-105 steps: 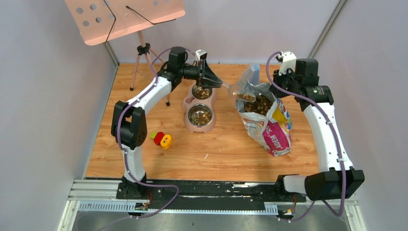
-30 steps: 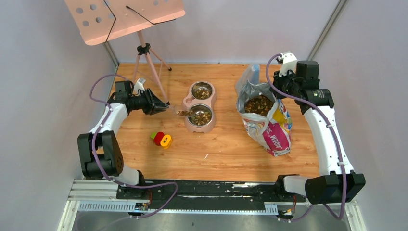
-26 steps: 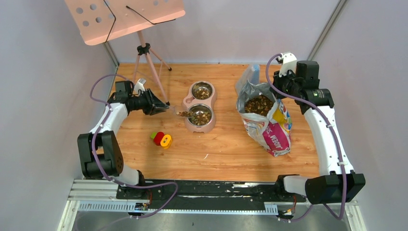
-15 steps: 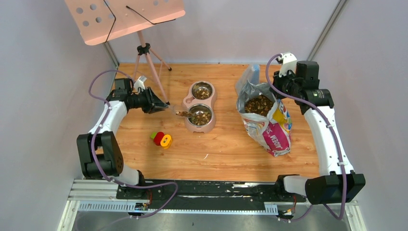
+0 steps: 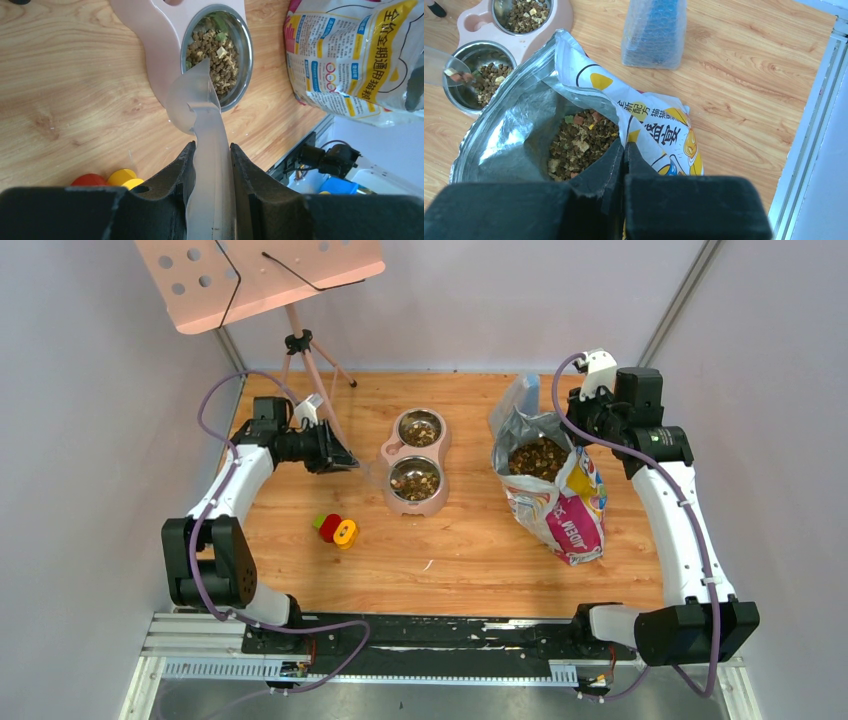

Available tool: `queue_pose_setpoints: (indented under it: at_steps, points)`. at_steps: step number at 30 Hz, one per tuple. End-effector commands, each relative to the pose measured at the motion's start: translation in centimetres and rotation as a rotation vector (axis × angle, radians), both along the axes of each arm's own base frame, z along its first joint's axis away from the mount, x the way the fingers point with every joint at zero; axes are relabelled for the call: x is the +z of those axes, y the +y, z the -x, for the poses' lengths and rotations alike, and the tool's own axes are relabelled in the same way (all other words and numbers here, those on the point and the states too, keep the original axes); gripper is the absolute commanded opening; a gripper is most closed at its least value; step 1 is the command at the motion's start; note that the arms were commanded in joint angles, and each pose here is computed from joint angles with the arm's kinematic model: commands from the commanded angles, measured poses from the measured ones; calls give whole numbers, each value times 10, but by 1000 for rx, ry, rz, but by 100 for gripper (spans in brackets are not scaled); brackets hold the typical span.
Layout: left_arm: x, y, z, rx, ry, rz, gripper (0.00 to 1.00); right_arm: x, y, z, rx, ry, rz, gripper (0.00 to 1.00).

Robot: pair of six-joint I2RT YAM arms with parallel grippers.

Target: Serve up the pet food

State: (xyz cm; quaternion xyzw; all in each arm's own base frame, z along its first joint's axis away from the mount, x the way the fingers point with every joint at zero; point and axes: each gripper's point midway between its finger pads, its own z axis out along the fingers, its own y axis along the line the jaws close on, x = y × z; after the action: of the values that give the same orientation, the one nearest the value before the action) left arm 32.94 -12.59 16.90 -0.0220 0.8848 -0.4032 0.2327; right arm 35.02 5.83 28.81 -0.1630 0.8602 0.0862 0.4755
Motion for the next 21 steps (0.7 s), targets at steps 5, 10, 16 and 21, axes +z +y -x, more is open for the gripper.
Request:
queue_pose_setpoints:
  at_steps: [5,10,16,21]
  points:
    - [20,-13,1,-83,-112,-61,0,18,-2,-5,1,-84,11,0]
    - [22,-23,3,-112,-121,-62,0,18,-3,-3,-1,-85,12,0]
    - [26,-30,5,-163,-168,-113,0,18,-4,-2,-5,-86,12,0]
    - [44,-31,0,-224,-276,-192,0,17,-4,-2,-6,-86,12,0]
